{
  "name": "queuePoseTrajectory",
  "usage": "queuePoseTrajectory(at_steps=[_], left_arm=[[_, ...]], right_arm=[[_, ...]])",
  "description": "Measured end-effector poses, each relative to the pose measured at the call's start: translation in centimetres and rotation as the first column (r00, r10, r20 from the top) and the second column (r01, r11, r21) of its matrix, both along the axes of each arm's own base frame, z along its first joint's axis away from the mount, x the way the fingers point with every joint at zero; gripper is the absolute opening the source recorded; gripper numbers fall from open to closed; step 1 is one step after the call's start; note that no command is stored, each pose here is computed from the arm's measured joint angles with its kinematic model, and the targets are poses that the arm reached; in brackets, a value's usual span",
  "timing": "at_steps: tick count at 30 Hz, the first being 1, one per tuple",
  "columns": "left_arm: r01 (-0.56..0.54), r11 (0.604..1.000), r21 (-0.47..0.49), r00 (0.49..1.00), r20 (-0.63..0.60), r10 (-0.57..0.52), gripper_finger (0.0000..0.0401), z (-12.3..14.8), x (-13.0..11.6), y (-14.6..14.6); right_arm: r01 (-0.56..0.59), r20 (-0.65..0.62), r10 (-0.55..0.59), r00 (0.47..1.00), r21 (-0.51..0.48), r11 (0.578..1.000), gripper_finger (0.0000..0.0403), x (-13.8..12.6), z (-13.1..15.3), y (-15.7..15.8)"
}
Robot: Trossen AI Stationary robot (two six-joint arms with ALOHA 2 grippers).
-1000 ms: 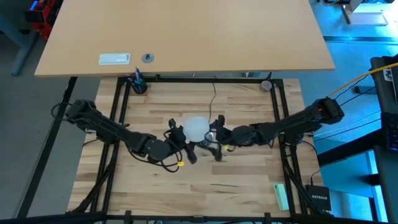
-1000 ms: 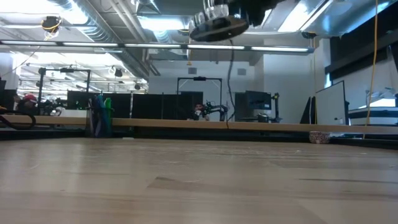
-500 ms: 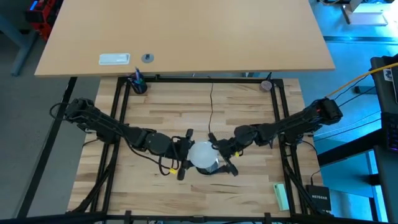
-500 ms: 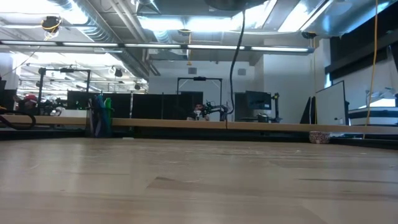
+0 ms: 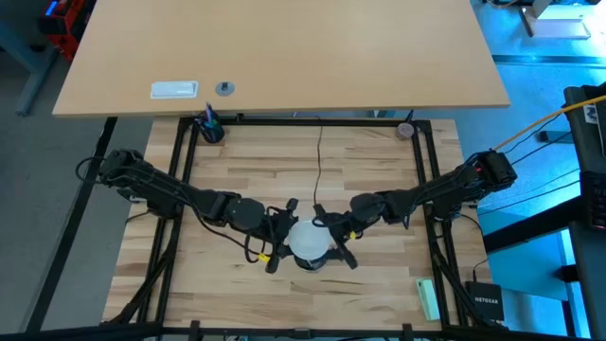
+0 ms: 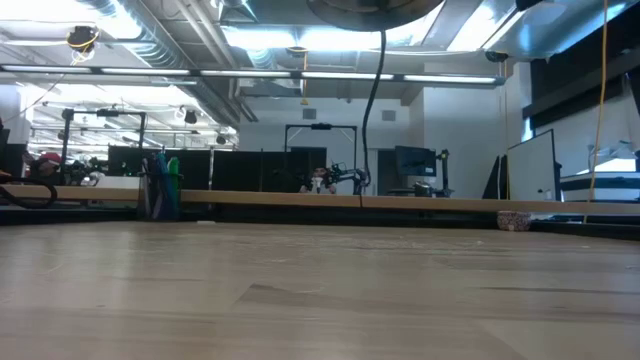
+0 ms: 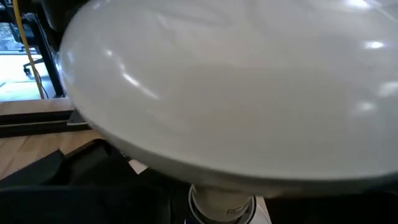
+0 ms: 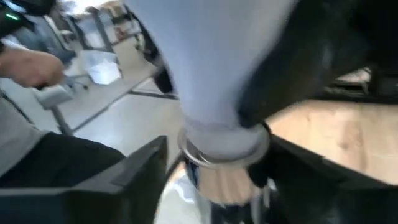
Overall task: Screw lightbulb
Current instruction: Remove the lightbulb from the lamp
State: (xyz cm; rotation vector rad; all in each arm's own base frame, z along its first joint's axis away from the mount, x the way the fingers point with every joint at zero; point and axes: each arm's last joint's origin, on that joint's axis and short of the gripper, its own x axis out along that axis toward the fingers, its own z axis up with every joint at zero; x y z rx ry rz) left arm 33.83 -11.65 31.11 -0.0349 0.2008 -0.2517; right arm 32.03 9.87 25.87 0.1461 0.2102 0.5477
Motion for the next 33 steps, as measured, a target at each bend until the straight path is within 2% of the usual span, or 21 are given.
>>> queuePoseTrajectory(at_steps=[3, 4, 9, 12, 14, 15, 17, 18, 19, 20, 22, 25, 27, 29, 31, 33], left_arm=[[-0.002, 1.000, -0.004, 1.000, -0.001, 0.002, 0.0141, 0.0, 0.0, 0.0], [-0.006, 1.000, -0.008, 1.000, -0.003, 0.006, 0.0141, 0.0, 0.0, 0.0], [-0.081, 0.996, -0.026, 0.996, -0.023, 0.081, 0.0141, -0.2, 0.0, 0.1], [-0.215, 0.976, -0.030, 0.976, -0.037, 0.214, 0.0141, -0.3, -0.3, 0.0], [-0.371, 0.929, -0.008, 0.928, -0.044, 0.370, 0.0141, -0.5, -0.6, 0.0], [-0.461, 0.887, 0.000, 0.887, -0.040, 0.461, 0.0141, -0.7, -0.6, -0.1], [-0.640, 0.768, -0.006, 0.768, -0.023, 0.640, 0.0141, -1.4, -0.6, 0.0], [-0.702, 0.712, -0.025, 0.712, -0.014, 0.702, 0.0141, -1.8, -0.4, 0.1], [-0.740, 0.670, -0.052, 0.672, -0.008, 0.741, 0.0141, -2.1, -0.2, 0.1], [-0.759, 0.646, -0.077, 0.648, -0.004, 0.761, 0.0141, -2.3, 0.0, -0.1], [-0.777, 0.622, -0.094, 0.625, -0.001, 0.780, 0.0141, -2.9, 0.4, -0.2], [-0.789, 0.611, -0.061, 0.611, 0.019, 0.791, 0.0141, -3.6, 1.0, -0.2], [-0.787, 0.615, -0.048, 0.614, 0.025, 0.789, 0.0140, -3.5, 1.0, -0.3], [-0.777, 0.628, -0.039, 0.628, 0.024, 0.778, 0.0140, -3.2, 0.7, -0.4], [-0.765, 0.644, -0.022, 0.643, 0.029, 0.765, 0.0140, -3.0, 0.5, -0.5], [-0.761, 0.649, -0.012, 0.648, 0.036, 0.761, 0.0140, -2.6, 0.2, -0.5]], right_arm=[[0.032, 0.004, -0.032, 0.999, -0.044, 0.999, 0.0181, 0.0, -0.2, -0.1], [0.051, 0.008, -0.051, 0.999, -0.062, 0.997, 0.0168, 0.0, -0.2, -0.2], [0.142, 0.011, -0.141, 0.990, -0.098, 0.985, 0.0168, 0.1, -0.4, -0.3], [0.269, -0.001, -0.271, 0.963, -0.105, 0.957, 0.0168, 0.1, -0.4, -0.6], [0.425, -0.026, -0.431, 0.902, -0.126, 0.896, 0.0168, 0.0, -0.8, -0.8], [0.531, -0.031, -0.540, 0.841, -0.147, 0.835, 0.0168, 0.0, -0.9, -1.1], [0.692, -0.021, -0.712, 0.702, -0.218, 0.688, 0.0168, -0.2, -1.4, -1.9], [0.736, -0.006, -0.759, 0.651, -0.239, 0.633, 0.0168, -0.2, -1.5, -2.2], [0.760, 0.006, -0.784, 0.620, -0.250, 0.600, 0.0168, -0.2, -1.5, -2.3], [0.771, 0.019, -0.796, 0.605, -0.264, 0.580, 0.0168, -0.2, -1.5, -2.3], [0.772, 0.030, -0.796, 0.605, -0.268, 0.577, 0.0168, -0.3, -1.5, -2.2], [0.773, 0.042, -0.798, 0.601, -0.281, 0.568, 0.0168, -0.3, -1.6, -2.4], [0.761, 0.035, -0.785, 0.619, -0.277, 0.587, 0.0168, -0.2, -1.6, -2.3], [0.729, 0.020, -0.754, 0.657, -0.270, 0.628, 0.0171, -0.2, -1.6, -2.2], [0.699, 0.006, -0.722, 0.692, -0.257, 0.667, 0.0205, -0.1, -1.6, -2.1], [0.678, -0.001, -0.699, 0.715, -0.242, 0.694, 0.0255, -0.1, -1.5, -2.0]])
